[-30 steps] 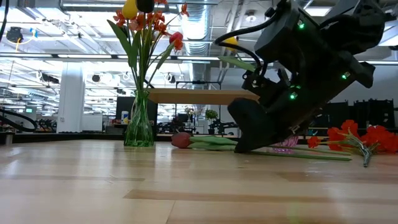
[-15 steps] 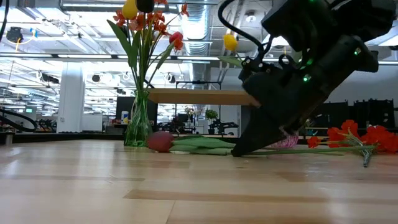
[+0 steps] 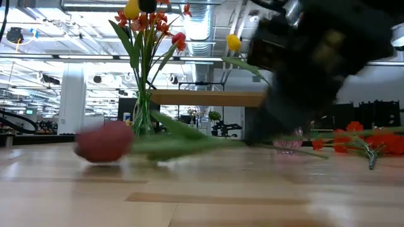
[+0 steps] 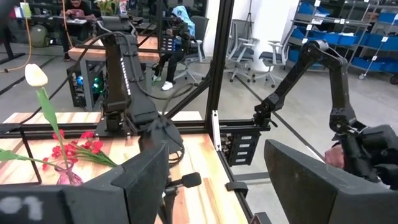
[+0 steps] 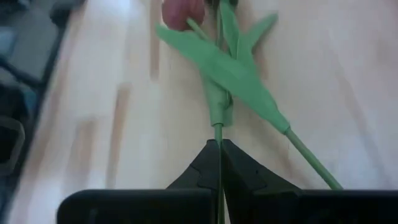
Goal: Pick and place flowers into a vace then onto a shelf
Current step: Put the black tulip into the purple vase
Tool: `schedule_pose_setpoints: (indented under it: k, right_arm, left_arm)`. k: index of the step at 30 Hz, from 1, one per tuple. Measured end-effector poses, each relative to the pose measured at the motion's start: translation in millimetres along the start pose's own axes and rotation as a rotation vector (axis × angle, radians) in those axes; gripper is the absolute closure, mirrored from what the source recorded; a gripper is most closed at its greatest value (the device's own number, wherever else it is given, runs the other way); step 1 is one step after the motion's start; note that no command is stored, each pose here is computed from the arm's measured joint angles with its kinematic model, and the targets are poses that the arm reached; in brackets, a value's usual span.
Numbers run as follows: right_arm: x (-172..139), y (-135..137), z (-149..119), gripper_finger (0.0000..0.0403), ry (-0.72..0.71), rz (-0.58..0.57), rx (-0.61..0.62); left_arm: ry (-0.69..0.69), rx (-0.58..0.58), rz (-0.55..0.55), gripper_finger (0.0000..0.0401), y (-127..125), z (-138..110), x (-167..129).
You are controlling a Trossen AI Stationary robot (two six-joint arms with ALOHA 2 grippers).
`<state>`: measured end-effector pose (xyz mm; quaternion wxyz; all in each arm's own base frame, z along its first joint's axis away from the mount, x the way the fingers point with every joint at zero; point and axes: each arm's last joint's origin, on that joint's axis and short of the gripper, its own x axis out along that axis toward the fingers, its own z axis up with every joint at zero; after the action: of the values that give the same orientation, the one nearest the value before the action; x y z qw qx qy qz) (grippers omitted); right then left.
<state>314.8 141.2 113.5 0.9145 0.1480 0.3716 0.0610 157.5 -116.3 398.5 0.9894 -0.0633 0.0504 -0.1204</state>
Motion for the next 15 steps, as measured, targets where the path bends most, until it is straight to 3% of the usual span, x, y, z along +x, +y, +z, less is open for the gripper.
schedule_pose_setpoints:
  k: [15]
  right_arm:
    - [-35,23,34,0.0403,-0.157,0.104,-0.103]
  left_arm:
    - [0.005,-0.003,0.001,0.0147,0,-1,0]
